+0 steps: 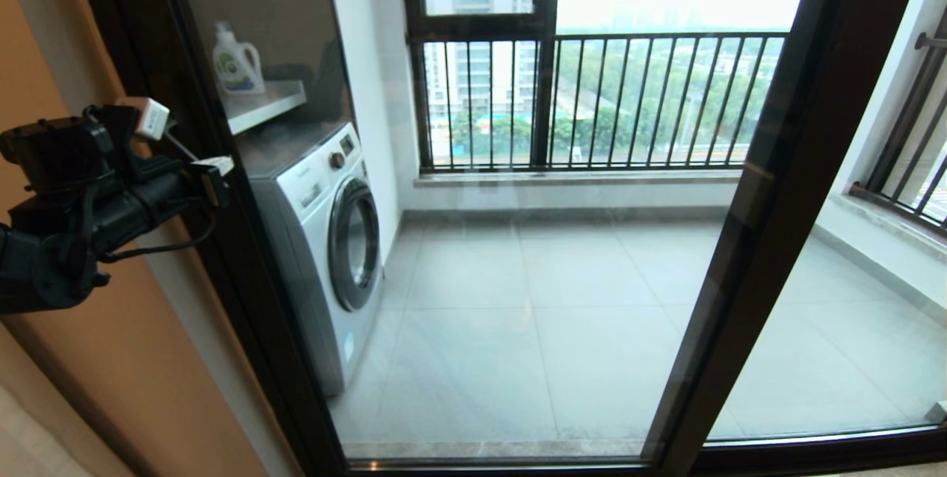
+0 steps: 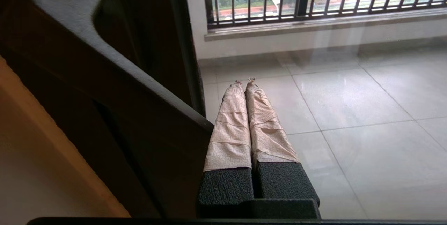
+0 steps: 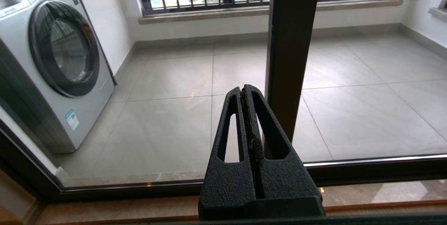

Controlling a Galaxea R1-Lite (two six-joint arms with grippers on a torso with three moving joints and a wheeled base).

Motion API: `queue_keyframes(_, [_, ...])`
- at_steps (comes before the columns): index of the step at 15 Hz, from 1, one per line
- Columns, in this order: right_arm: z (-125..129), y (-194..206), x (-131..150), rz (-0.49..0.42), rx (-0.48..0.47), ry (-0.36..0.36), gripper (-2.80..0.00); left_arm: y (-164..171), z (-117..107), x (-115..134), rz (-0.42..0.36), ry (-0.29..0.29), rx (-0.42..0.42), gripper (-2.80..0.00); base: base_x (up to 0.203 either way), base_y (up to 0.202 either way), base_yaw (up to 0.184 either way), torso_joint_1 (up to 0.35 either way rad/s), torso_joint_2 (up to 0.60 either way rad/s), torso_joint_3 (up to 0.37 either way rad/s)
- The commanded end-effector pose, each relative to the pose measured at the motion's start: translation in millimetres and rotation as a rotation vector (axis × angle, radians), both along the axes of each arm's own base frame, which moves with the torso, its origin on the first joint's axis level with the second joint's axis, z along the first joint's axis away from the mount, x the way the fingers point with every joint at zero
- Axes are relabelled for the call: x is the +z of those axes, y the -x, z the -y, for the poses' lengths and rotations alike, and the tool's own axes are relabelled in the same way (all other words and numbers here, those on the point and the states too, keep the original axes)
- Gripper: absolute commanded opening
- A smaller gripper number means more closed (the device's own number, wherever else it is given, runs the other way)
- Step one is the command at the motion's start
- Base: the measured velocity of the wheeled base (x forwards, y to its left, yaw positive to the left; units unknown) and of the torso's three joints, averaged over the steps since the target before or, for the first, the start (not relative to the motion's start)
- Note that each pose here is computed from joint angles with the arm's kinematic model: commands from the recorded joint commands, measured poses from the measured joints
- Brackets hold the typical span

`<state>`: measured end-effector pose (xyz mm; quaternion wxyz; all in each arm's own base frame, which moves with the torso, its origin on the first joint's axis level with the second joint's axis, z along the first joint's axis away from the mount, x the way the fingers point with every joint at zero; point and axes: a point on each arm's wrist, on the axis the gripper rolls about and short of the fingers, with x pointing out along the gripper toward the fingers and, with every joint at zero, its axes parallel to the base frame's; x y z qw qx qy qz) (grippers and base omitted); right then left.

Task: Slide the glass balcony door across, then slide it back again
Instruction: Open the slid door

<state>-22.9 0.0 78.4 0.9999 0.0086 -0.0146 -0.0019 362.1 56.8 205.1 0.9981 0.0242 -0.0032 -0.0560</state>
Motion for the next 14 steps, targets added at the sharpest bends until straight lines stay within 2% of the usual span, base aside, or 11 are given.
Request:
queue_keyframes(1, [0.0,-1.0,-3.3,-0.012,-0.002,0.0,-2.8,-0.3,-2.8,-2.3,0.002,-0.014,0.01,-2.8,0.0,0.0,0.0,0.0,0.0,0.0])
queue_keyframes(6, [0.0,-1.0,-3.1,-0.011,-0.001,0.0,-2.8,2.2,-21.7,-11.6,-0.025,-0.024,0.058,-2.8,0.0,0.0,0.0,0.0,0.0,0.0])
queue_keyframes(8, [0.0,-1.0,-3.3,-0.012,-0.001,0.0,-2.8,1.2,-36.4,-19.5,-0.044,-0.042,0.094,-2.8,0.0,0.0,0.0,0.0,0.0,0.0])
queue_keyframes(14, [0.0,-1.0,-3.1,-0.011,-0.001,0.0,-2.8,5.0,-40.1,-13.3,-0.006,-0.049,0.107,-2.8,0.0,0.0,0.0,0.0,0.0,0.0])
